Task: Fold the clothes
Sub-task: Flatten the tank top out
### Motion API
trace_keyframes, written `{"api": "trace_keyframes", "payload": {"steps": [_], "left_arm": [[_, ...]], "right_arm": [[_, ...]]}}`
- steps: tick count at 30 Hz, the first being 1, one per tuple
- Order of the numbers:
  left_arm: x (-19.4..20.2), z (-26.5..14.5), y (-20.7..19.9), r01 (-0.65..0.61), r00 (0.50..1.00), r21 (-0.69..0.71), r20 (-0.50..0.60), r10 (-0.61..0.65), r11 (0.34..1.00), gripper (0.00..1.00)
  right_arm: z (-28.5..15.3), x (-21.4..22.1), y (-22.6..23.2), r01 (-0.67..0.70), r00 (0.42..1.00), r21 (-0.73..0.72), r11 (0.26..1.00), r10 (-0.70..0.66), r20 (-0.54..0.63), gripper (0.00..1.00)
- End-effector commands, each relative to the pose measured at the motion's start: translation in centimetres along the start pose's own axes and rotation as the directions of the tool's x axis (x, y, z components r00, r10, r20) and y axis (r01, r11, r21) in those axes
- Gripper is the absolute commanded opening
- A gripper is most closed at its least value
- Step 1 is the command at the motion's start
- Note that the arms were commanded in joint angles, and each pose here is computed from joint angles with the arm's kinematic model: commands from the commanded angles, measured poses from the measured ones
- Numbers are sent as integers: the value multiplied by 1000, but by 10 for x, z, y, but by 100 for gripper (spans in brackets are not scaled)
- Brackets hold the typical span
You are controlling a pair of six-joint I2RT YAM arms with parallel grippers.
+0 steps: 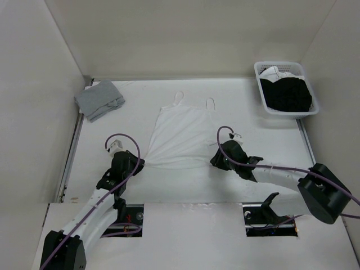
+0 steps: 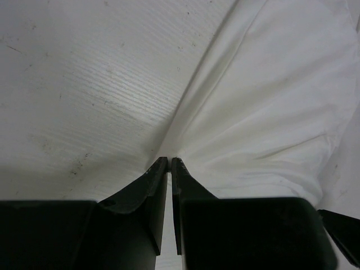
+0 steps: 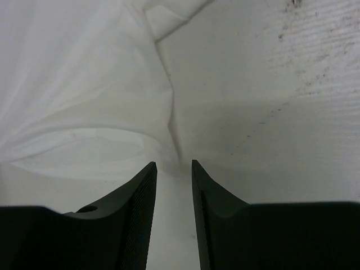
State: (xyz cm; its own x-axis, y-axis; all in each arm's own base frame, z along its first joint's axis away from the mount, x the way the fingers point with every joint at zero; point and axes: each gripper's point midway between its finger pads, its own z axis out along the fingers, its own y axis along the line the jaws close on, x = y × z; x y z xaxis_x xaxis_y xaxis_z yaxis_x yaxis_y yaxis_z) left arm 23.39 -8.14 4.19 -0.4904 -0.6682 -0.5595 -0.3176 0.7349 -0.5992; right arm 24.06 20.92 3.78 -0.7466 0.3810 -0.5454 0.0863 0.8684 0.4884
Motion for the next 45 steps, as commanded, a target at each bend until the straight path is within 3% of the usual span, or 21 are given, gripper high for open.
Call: {"api": "trace_keyframes", "payload": {"steps": [1, 5, 11, 13, 17, 24, 28, 31, 34, 38, 41, 45], "left_arm": [[-14, -3, -17, -9, 999, 44, 37, 8, 999, 7], [-15, -3, -17, -7, 999, 45, 35, 5, 999, 7], [-18, -4, -20, -4, 999, 53, 42, 2, 999, 7], [-24, -7, -32, -12, 999, 84, 49, 8, 996, 5], [-66, -34, -86, -22, 991, 207, 133, -6, 978, 2], [-158, -149, -182, -47, 940, 446, 322, -111, 894, 2], [-181, -206, -213, -53, 919, 562, 351, -180, 825, 2], [-196, -225, -220, -62, 898, 576, 389, -206, 815, 2], [-206, -213, -221, -69, 885, 537, 422, -198, 841, 2], [-209, -162, -226, -35, 891, 487, 411, -194, 873, 2], [-216, -124, -232, 3, 895, 463, 393, -209, 886, 2], [-255, -82, -259, 51, 893, 472, 373, -252, 880, 2]], "right_arm": [[7, 6, 9, -40, 999, -31, 999, 39, -19, 35], [15, 13, 7, -55, 998, -23, 998, 54, -35, 30], [14, 10, 9, -82, 997, -39, 996, 81, -14, 8], [4, -1, 18, -86, 996, -76, 993, 87, 21, 5], [-58, -43, 49, -70, 985, -192, 979, 98, 140, 4], [-205, -117, 84, 15, 932, -348, 937, 114, 345, 3], [-271, -141, 107, 54, 907, -456, 888, 147, 394, 3], [-299, -152, 124, 92, 895, -502, 860, 149, 420, 3], [-295, -162, 136, 147, 880, -472, 869, 103, 464, 3], [-251, -186, 152, 188, 870, -407, 894, 40, 491, 2], [-207, -216, 161, 180, 882, -403, 898, 35, 471, 2], [-186, -278, 185, 189, 864, -420, 888, 53, 501, 2]]}}
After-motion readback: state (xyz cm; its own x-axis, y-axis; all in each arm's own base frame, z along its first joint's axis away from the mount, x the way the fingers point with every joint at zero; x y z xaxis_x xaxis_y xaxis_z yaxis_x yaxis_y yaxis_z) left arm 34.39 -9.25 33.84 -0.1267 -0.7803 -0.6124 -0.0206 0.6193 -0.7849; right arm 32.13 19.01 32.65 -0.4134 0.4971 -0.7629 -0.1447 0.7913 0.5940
